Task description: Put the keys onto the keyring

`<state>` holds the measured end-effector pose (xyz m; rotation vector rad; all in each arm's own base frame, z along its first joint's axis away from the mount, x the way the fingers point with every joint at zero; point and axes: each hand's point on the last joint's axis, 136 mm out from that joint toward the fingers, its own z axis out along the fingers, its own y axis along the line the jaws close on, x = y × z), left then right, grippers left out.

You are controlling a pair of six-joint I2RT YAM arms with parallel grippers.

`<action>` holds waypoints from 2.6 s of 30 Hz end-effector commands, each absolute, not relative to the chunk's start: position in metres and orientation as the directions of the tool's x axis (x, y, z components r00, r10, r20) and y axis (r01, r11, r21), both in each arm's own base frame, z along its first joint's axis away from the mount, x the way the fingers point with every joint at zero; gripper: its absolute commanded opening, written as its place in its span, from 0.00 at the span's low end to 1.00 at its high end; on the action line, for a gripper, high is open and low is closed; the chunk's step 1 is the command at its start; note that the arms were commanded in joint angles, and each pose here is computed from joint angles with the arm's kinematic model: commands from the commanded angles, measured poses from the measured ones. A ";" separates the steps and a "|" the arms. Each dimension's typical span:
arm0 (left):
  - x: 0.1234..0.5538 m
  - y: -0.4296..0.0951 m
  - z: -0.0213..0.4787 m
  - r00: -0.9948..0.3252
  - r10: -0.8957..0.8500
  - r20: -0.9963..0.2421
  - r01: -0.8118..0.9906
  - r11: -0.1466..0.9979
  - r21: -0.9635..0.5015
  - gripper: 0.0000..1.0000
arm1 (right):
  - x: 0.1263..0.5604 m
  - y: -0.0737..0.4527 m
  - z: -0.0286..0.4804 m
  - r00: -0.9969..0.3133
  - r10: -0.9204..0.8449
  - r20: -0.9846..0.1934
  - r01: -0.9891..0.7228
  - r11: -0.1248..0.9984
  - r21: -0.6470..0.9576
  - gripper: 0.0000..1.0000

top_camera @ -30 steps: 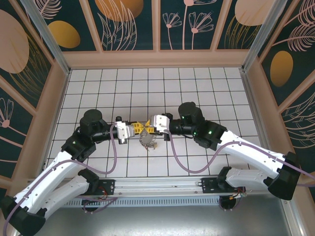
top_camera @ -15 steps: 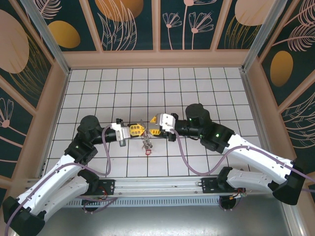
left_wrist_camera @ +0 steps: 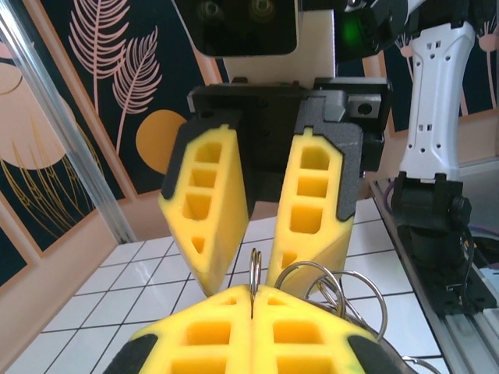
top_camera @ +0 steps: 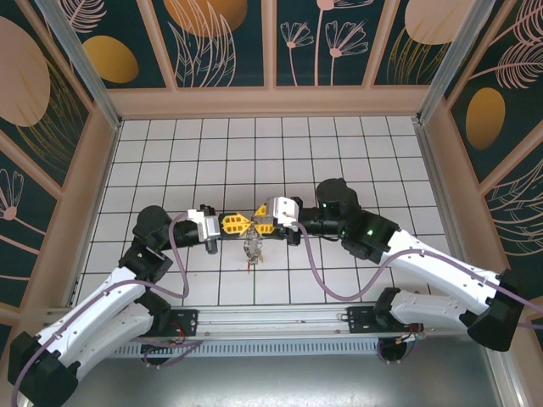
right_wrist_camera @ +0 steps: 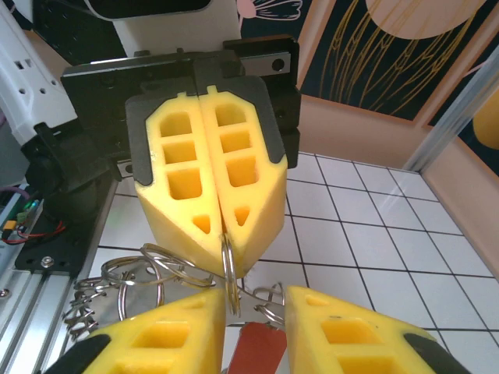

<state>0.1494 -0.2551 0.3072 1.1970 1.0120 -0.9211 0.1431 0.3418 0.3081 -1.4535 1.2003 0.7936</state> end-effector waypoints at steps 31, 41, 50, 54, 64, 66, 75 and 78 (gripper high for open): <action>0.185 -0.254 0.285 0.286 0.330 -0.899 0.923 0.158 0.352 0.29 | 0.174 0.348 0.281 0.295 -0.623 -0.724 -0.928 -0.007 -0.371 0.00; 0.184 -0.258 0.272 0.259 0.330 -0.908 0.940 0.130 0.315 0.17 | 0.164 0.355 0.293 0.296 -0.541 -0.788 -0.937 -0.006 -0.348 0.00; 0.184 -0.261 0.282 0.283 0.308 -0.908 0.935 0.121 0.332 0.00 | 0.159 0.358 0.294 0.297 -0.506 -0.810 -0.941 -0.010 -0.339 0.00; 0.173 -0.263 0.298 0.319 0.237 -0.917 0.932 0.096 0.349 0.00 | 0.159 0.352 0.293 0.304 -0.480 -0.823 -0.936 0.011 -0.352 0.02; 0.142 -0.258 0.349 0.306 -0.126 -0.944 0.950 0.104 0.294 0.00 | 0.144 0.316 0.325 0.252 -0.174 -0.952 -0.956 0.110 -0.273 0.32; 0.139 -0.257 0.354 0.293 -0.161 -0.942 0.955 0.088 0.283 0.00 | 0.140 0.318 0.326 0.245 -0.140 -0.959 -0.961 0.098 -0.260 0.32; 0.134 -0.258 0.355 0.268 -0.190 -0.944 0.963 0.052 0.263 0.00 | 0.134 0.327 0.346 0.292 -0.027 -0.956 -0.954 0.064 -0.293 0.29; 0.134 -0.259 0.353 0.267 -0.191 -0.945 0.964 0.050 0.263 0.00 | 0.131 0.329 0.348 0.305 -0.020 -0.952 -0.951 0.052 -0.306 0.25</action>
